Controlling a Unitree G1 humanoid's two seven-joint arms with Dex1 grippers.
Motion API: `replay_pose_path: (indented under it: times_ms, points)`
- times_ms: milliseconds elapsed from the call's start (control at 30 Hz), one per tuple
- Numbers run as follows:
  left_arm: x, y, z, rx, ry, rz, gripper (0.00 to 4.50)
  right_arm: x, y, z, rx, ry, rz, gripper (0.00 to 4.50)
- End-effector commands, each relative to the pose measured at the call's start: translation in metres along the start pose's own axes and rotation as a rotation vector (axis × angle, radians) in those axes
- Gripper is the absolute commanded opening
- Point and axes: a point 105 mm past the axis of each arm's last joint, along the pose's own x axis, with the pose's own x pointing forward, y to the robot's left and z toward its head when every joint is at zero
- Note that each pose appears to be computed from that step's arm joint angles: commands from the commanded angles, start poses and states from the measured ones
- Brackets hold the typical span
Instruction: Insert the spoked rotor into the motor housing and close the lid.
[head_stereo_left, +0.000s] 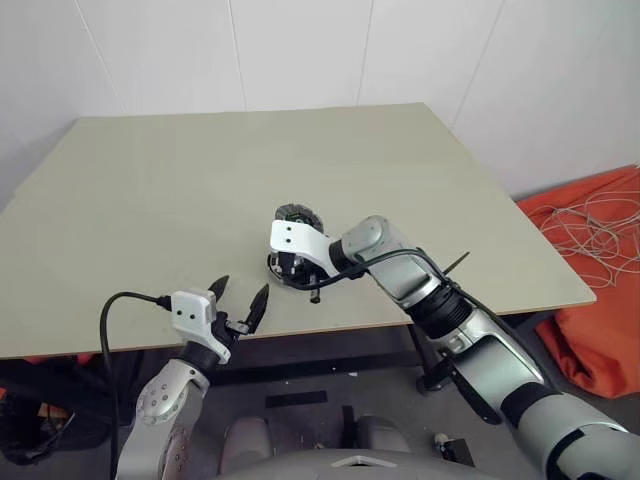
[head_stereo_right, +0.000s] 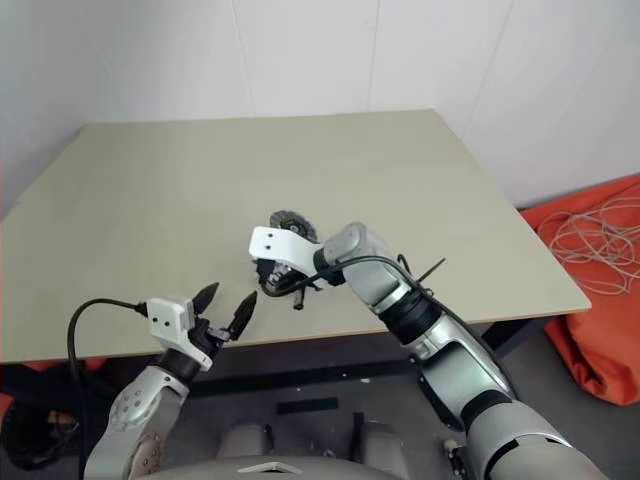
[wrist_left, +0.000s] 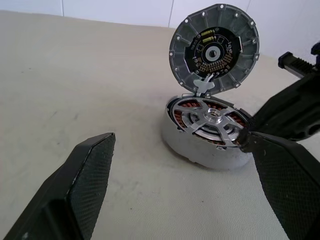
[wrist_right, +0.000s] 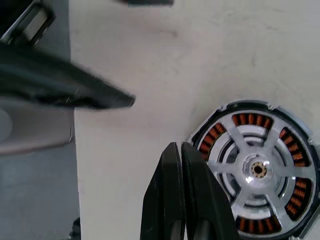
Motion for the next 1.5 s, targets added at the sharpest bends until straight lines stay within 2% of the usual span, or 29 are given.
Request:
replay_pose_path:
  times_ms: [33, 133, 267, 567, 833, 1233, 1333, 1500]
  points:
    - [-0.001, 0.0, 0.009, 0.019, -0.052, -0.011, 4.5, -0.002, -0.004, 0.038, 0.085, -0.143, -0.018, 0.04]
    - [-0.004, 0.002, 0.005, 0.019, -0.049, -0.006, 4.5, -0.01, -0.003, 0.051, 0.023, -0.182, 0.0, 0.04]
    - [-0.006, 0.004, 0.003, 0.019, -0.05, -0.003, 4.5, -0.026, -0.004, 0.027, -0.279, -0.073, 0.006, 0.04]
    - [-0.006, 0.004, 0.004, 0.016, -0.057, -0.006, 4.5, -0.036, -0.01, -0.001, -0.504, 0.05, 0.018, 3.06]
    - [-0.005, 0.002, 0.003, 0.016, -0.054, -0.009, 4.5, -0.031, -0.01, -0.011, -0.577, 0.106, 0.071, 3.06]
    - [-0.007, 0.008, -0.004, 0.018, -0.049, 0.001, 4.5, -0.018, -0.02, -0.025, -0.573, 0.156, 0.076, 3.06]
    - [-0.007, 0.008, -0.002, 0.019, -0.053, 0.001, 4.5, -0.019, -0.021, -0.028, -0.577, 0.165, 0.078, 2.49]
    - [-0.005, 0.004, 0.007, 0.023, -0.065, -0.002, 4.5, -0.019, -0.022, -0.032, -0.577, 0.17, 0.079, 0.86]
